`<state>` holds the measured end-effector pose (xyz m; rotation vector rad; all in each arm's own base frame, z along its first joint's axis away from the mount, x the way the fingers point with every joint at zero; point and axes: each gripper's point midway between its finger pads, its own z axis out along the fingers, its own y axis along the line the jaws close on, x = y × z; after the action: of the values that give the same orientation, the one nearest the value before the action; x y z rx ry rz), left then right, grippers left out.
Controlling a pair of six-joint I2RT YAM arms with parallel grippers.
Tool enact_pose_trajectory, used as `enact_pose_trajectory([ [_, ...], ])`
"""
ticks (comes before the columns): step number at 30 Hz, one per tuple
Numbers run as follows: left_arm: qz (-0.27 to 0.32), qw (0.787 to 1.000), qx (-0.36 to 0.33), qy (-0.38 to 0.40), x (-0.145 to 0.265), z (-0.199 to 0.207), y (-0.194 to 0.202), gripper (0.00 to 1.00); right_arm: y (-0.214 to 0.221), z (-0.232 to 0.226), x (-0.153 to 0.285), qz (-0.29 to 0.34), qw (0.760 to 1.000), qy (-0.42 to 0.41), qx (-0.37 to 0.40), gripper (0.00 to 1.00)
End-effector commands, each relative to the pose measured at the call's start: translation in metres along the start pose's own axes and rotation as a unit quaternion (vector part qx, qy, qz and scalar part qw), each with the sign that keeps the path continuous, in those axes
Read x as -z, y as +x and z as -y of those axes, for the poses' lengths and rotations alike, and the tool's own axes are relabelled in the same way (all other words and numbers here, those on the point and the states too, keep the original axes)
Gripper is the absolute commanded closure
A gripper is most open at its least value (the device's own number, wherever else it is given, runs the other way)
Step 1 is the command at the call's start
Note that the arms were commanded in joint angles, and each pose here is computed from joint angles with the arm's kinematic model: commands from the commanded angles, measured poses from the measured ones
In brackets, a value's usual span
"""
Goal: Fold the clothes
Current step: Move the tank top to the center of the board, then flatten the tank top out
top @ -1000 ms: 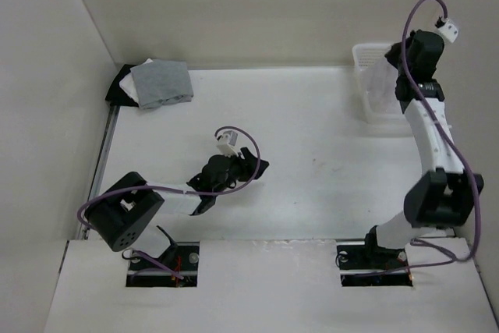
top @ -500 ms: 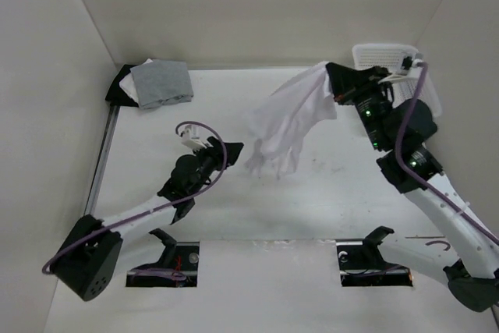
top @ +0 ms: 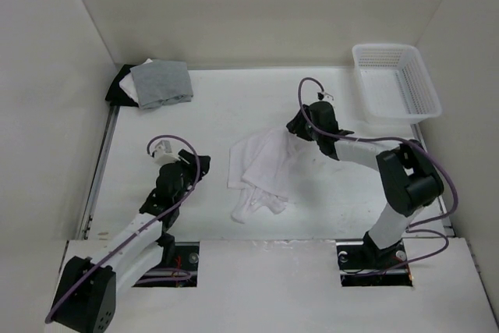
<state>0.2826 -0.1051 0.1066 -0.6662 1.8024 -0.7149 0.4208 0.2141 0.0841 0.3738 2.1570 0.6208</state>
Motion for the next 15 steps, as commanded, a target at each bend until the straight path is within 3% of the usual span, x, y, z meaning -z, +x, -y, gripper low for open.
enact_pose_trajectory([
  [1,-0.042,0.998,-0.051,-0.001,-0.001,0.008,0.018,0.58,-0.056,-0.061,0.036,0.095,0.992,-0.080,0.012,0.50],
  [3,-0.073,0.993,-0.088,0.022,0.002,0.024,0.037,0.62,-0.033,-0.045,0.051,0.091,0.994,-0.059,0.021,0.45],
  [4,-0.095,0.989,-0.110,0.041,0.005,0.038,0.051,0.64,-0.016,-0.030,0.060,0.085,0.995,-0.041,0.024,0.49],
  [7,-0.140,0.975,-0.160,0.066,0.013,0.063,0.087,0.64,0.026,0.007,0.075,0.053,0.998,0.001,0.013,0.78],
  [9,-0.151,0.972,-0.172,0.053,0.012,0.063,0.098,0.63,0.049,0.010,0.081,0.028,1.000,-0.002,0.011,0.87],
  [11,-0.137,0.975,-0.176,-0.008,0.007,0.042,0.097,0.58,0.084,-0.007,0.097,-0.011,0.999,-0.039,0.031,0.86],
  [15,-0.127,0.976,-0.170,-0.045,0.005,0.021,0.091,0.58,0.107,-0.017,0.118,-0.016,0.997,-0.049,0.049,0.78],
])
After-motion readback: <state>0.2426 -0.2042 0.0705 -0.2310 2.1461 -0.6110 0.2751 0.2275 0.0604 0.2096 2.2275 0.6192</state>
